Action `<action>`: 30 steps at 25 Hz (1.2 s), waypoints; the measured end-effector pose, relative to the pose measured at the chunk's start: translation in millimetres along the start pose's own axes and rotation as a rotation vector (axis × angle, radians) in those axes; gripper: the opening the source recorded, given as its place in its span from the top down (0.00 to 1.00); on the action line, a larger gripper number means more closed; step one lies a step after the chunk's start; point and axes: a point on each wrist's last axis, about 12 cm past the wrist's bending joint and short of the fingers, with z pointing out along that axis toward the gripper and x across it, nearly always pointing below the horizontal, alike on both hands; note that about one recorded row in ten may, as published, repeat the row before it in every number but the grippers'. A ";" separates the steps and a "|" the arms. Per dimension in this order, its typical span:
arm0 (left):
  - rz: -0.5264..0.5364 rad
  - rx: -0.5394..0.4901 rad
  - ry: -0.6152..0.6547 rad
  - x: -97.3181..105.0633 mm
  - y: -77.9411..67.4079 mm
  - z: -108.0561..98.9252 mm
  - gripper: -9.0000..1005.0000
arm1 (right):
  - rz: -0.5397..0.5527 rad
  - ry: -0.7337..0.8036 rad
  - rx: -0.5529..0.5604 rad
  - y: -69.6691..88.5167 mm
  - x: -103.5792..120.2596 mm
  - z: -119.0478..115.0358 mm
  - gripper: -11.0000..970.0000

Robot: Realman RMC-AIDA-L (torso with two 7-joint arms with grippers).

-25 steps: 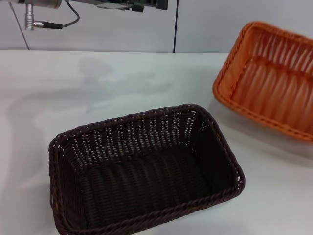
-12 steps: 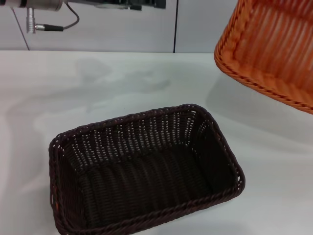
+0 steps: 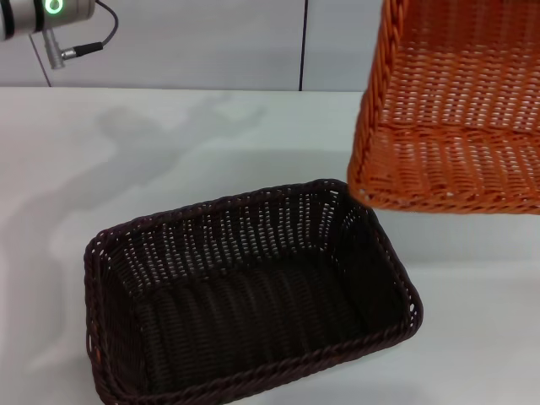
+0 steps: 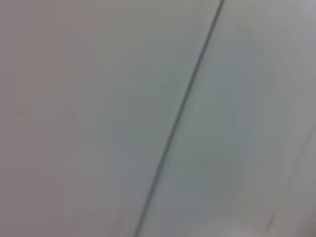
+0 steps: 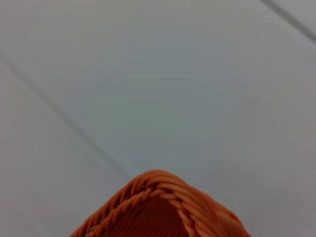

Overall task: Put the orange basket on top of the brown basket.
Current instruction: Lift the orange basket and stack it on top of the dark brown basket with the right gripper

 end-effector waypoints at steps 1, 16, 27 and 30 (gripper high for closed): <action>0.010 -0.018 -0.036 4.8 2.1 -1.6 0.16 | -0.007 0.012 -0.038 4.4 0.5 1.5 0.72; -0.055 -0.076 -0.152 26.1 17.6 -8.3 0.16 | 0.046 0.093 -0.137 13.4 47.4 41.0 0.74; -0.028 -0.107 -0.127 24.8 16.6 4.9 0.16 | 0.175 0.250 -0.217 24.9 101.5 71.3 0.76; -0.013 -0.114 -0.126 22.4 15.3 8.7 0.16 | 0.200 0.290 -0.223 27.3 113.2 74.9 0.76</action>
